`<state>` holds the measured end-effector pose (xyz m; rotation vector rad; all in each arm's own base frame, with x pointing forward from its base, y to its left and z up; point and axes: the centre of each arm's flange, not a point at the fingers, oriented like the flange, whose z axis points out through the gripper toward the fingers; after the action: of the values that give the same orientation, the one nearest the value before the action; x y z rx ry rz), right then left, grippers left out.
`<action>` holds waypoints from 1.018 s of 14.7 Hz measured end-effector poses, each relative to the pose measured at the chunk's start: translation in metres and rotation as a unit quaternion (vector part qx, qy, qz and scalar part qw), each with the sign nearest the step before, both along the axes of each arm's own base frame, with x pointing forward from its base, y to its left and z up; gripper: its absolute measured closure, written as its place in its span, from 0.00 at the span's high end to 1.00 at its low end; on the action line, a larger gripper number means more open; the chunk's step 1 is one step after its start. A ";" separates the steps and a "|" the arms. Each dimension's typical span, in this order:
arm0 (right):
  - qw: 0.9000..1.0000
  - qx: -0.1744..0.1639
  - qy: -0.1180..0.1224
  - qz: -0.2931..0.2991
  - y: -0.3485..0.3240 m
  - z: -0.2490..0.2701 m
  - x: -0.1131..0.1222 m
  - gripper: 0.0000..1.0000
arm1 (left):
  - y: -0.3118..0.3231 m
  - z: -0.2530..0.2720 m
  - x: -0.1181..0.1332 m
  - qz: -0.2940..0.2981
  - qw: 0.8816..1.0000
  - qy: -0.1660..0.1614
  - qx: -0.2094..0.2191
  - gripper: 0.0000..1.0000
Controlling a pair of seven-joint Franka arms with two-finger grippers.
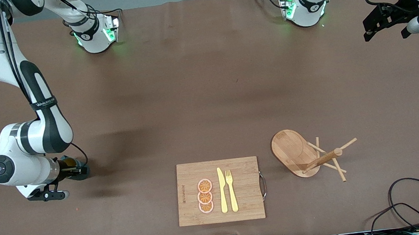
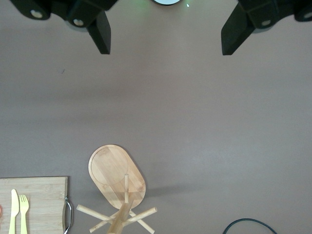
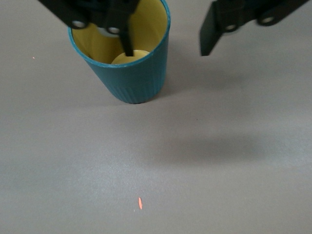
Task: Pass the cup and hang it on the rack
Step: 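Reach the right gripper down to the teal mug, then grasp the teal mug rim with the right gripper and lift it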
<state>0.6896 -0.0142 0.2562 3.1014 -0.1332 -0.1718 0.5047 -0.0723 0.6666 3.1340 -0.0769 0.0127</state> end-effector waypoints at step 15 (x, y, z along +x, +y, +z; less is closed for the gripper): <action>0.996 0.072 -0.018 0.040 0.240 0.088 -0.001 0.04 | -0.001 -0.001 0.001 -0.001 1.000 0.001 0.000 1.00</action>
<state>0.6885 0.2262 0.3444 3.2466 0.0033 -0.1277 0.5054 -0.0736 0.6654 3.1340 -0.0809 0.0101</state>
